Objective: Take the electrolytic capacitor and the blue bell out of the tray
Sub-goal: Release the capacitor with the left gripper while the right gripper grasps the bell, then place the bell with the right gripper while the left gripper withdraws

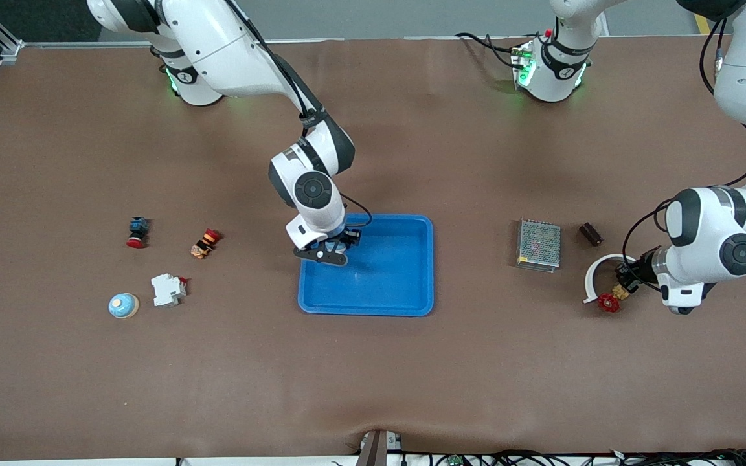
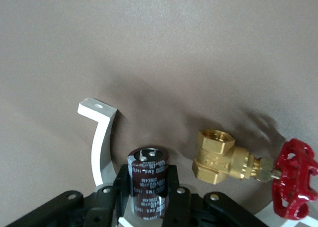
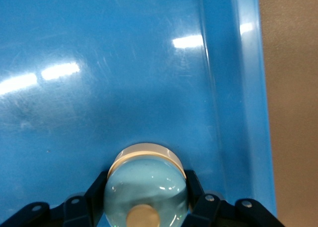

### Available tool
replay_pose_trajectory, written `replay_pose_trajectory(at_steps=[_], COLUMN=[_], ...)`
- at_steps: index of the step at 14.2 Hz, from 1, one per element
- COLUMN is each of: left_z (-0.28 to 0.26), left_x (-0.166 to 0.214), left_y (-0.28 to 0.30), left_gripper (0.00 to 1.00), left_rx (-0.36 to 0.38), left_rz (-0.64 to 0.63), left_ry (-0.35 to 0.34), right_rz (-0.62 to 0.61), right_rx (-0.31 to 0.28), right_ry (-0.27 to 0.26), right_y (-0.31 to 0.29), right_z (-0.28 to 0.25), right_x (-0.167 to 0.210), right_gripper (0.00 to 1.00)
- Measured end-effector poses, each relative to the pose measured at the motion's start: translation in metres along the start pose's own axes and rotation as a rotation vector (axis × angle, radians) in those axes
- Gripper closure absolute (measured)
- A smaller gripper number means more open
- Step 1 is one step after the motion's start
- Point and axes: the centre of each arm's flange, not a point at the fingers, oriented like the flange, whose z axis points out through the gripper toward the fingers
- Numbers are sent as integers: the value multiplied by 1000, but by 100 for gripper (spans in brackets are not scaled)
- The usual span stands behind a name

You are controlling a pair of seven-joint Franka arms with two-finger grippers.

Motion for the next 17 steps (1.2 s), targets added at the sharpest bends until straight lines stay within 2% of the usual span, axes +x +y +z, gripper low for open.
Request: replay_pose_trajectory(at_steps=[3, 4, 8, 10, 11, 17], left_z=[1, 1, -1, -7, -13, -61], left_x=[-1, -1, 0, 0, 0, -1], left_y=[0, 0, 0, 2, 5, 26], left_gripper=[67, 63, 22, 4, 0, 0], left_rx=[1, 1, -1, -6, -12, -25], left_rz=[0, 0, 0, 3, 5, 35], left_ry=[-2, -2, 2, 10, 19, 68], right_rz=[1, 2, 2, -39, -66, -324], right_rx=[0, 0, -36, -45, -49, -35], right_ry=[1, 2, -34, -56, -71, -180], right_y=[0, 1, 7, 18, 28, 145], right_z=[-1, -2, -34, -67, -86, -186], right_x=[1, 2, 11, 21, 28, 88], right_gripper=[33, 33, 33, 33, 33, 33])
